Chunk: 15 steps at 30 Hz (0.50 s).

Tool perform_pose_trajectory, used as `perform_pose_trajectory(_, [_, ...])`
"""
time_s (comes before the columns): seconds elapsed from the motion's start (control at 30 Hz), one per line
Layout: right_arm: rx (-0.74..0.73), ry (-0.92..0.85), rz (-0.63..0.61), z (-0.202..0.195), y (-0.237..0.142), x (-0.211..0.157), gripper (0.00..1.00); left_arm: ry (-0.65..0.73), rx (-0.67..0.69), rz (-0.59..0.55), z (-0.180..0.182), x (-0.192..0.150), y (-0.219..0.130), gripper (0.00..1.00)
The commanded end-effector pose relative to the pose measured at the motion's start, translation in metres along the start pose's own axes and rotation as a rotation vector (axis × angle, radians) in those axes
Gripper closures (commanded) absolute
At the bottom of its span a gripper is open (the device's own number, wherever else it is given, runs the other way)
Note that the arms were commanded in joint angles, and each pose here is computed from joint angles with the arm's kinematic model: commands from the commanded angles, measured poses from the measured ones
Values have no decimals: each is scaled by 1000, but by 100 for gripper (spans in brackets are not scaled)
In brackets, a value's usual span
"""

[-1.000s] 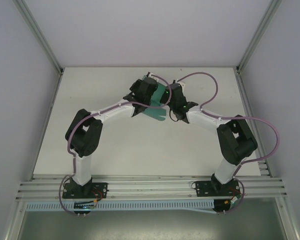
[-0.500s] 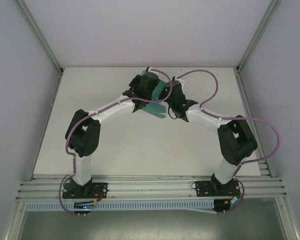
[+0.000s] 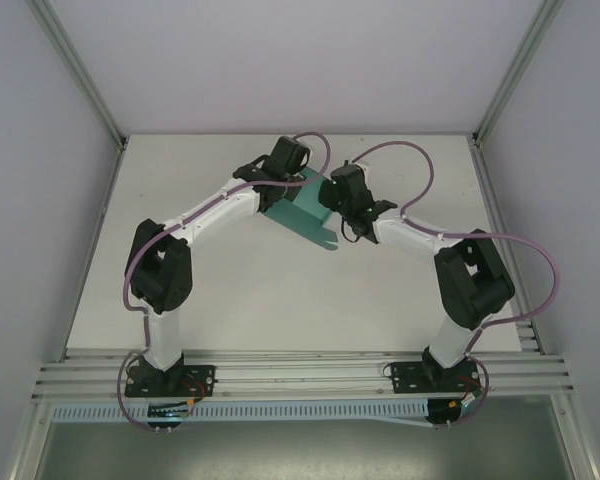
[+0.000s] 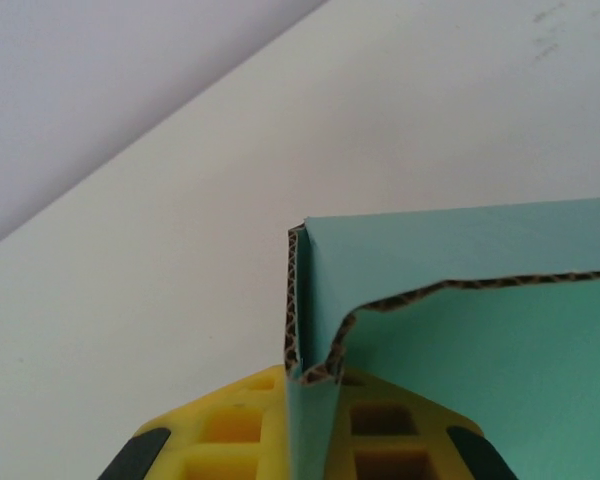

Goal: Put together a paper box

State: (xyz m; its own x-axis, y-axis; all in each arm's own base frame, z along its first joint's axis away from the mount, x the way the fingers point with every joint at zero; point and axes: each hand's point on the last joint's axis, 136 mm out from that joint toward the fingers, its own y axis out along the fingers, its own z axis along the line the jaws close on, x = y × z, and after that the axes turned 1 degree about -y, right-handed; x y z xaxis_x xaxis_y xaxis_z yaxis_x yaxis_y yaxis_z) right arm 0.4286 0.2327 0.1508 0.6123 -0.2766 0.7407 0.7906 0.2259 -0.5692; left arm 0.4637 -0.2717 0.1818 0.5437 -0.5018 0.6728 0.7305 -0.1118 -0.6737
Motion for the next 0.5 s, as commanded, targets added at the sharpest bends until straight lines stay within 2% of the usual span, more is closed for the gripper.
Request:
perform_pose_trajectory(0.0, [145, -15, -37, 24, -30, 20, 34, 31, -80, 15, -15, -4, -1, 100])
perform_pose_trajectory(0.07, [169, -20, -31, 26, -39, 19, 24, 43, -111, 16, -21, -7, 0, 100])
perform_pose_trajectory(0.1, [182, -23, -29, 27, -43, 18, 15, 54, -138, 12, -26, -8, -1, 100])
perform_pose_trajectory(0.13, [196, -23, -25, 27, -48, 17, 2, 66, -156, 2, -29, -8, -1, 100])
perform_pose_trajectory(0.4, [204, -63, -99, 2, -100, 19, 1, 334, -272, 47, -55, -41, 15, 100])
perform_pose_trajectory(0.47, [161, -38, -130, -25, -110, 22, 1, 399, -378, 51, -72, -52, 11, 100])
